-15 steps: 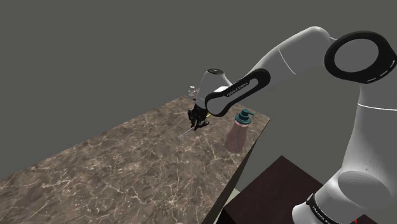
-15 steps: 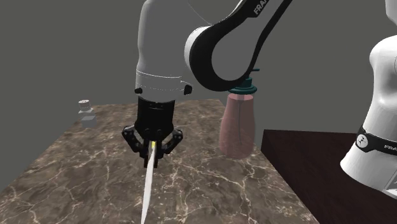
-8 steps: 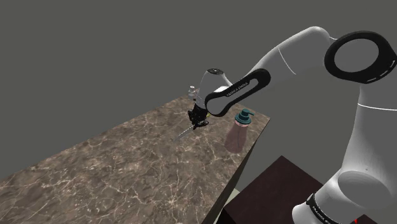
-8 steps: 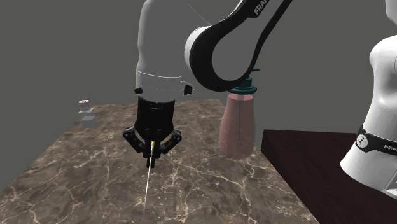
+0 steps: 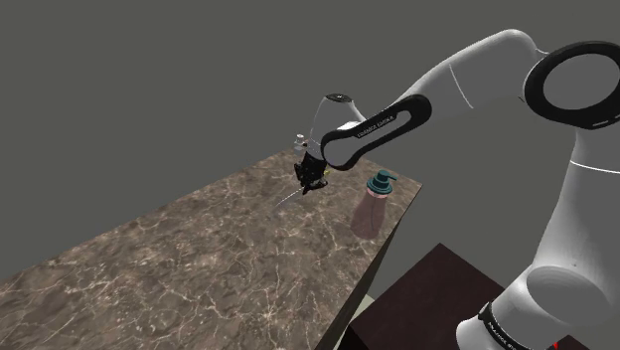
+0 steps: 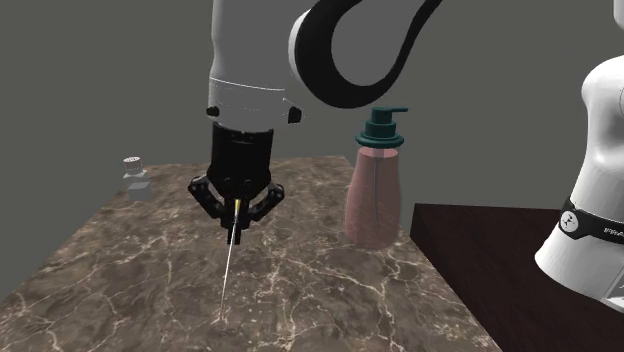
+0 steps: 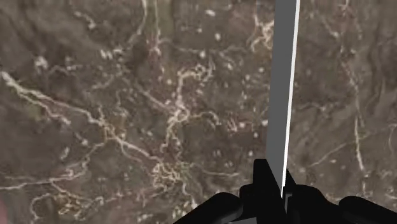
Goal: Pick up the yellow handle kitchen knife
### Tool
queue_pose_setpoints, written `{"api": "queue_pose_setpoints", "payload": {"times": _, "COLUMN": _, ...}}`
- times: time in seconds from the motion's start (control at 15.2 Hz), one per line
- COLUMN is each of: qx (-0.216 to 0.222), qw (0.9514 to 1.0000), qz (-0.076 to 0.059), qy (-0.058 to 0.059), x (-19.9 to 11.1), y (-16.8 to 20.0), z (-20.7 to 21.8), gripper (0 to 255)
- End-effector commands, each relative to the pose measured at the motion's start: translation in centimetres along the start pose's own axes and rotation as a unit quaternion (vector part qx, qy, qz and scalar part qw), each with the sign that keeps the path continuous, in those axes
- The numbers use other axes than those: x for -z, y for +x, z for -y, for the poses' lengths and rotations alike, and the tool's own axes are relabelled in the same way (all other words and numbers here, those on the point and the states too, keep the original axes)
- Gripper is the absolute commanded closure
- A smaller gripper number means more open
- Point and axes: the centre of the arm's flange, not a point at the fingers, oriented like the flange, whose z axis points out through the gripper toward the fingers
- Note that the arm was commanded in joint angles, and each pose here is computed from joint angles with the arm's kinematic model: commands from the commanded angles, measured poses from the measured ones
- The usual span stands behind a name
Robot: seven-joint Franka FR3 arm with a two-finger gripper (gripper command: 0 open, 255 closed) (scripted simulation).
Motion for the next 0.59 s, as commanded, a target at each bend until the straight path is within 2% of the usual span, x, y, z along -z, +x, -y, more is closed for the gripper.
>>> {"api": "queue_pose_setpoints", "payload": {"times": 0.0, "qx": 0.000, "qw": 1.0000, "qz": 0.000, "qy": 0.000, "x": 1.0, "y": 0.0, "z": 0.1, "gripper": 255}}
{"api": "queue_pose_setpoints", "payload": {"times": 0.4, "qx": 0.000, "qw": 1.0000, "qz": 0.000, "qy": 0.000, "x": 4.2, "y": 0.0, "z": 0.7, "gripper": 255}}
{"api": "queue_pose_setpoints", "payload": {"times": 0.53, "qx": 0.000, "qw": 1.0000, "qz": 0.000, "qy": 0.000, "x": 4.2, "y": 0.0, "z": 0.7, "gripper": 255}}
